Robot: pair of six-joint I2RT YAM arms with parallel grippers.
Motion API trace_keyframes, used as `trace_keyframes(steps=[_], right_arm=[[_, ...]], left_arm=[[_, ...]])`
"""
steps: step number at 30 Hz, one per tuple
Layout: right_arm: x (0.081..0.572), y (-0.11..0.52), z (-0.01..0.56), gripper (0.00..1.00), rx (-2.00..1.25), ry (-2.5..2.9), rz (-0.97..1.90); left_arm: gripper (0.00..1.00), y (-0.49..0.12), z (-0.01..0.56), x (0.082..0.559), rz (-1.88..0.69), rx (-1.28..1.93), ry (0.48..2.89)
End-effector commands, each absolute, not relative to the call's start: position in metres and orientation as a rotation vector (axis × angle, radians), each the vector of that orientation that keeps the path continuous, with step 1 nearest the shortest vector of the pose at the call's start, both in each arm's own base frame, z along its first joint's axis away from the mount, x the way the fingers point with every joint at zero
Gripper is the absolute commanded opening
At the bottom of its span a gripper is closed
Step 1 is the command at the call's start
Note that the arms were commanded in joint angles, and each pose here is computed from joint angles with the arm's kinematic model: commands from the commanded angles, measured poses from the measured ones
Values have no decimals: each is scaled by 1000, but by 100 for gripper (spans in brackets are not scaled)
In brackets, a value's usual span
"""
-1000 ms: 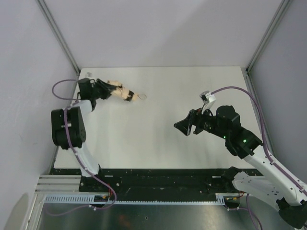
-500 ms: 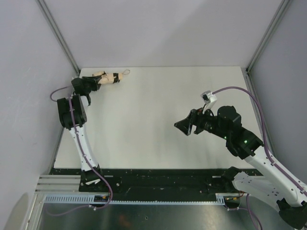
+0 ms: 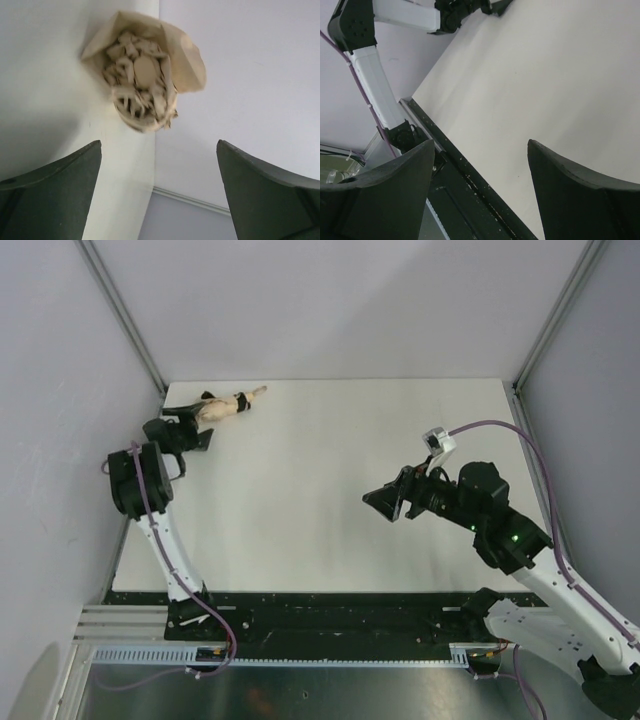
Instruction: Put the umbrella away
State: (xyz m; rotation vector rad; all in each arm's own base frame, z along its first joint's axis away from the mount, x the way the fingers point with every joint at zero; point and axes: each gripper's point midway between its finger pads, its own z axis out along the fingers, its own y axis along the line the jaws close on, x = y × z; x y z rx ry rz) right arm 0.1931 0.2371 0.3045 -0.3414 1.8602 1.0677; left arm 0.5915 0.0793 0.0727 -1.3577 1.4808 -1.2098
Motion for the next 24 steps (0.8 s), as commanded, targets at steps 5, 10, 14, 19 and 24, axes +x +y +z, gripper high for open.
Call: trace_keyframes(steps=[5, 10, 14, 19, 24], right_arm=[[192, 228, 336, 79, -322, 1733, 1067], [221, 187, 327, 82, -111, 1772, 802], [234, 135, 334, 84, 19, 1763, 517], [220, 73, 379, 86, 108, 1629, 307], [194, 39, 427, 88, 116, 1497, 264]], left_arm=[[99, 43, 186, 511, -1370, -1200, 1433], [98, -47, 239, 447, -1518, -926, 1557], [98, -149, 301, 385, -1634, -458, 1625], [99, -229, 395, 304, -1611, 127, 1544], [100, -219, 490, 235, -1386, 417, 1262]])
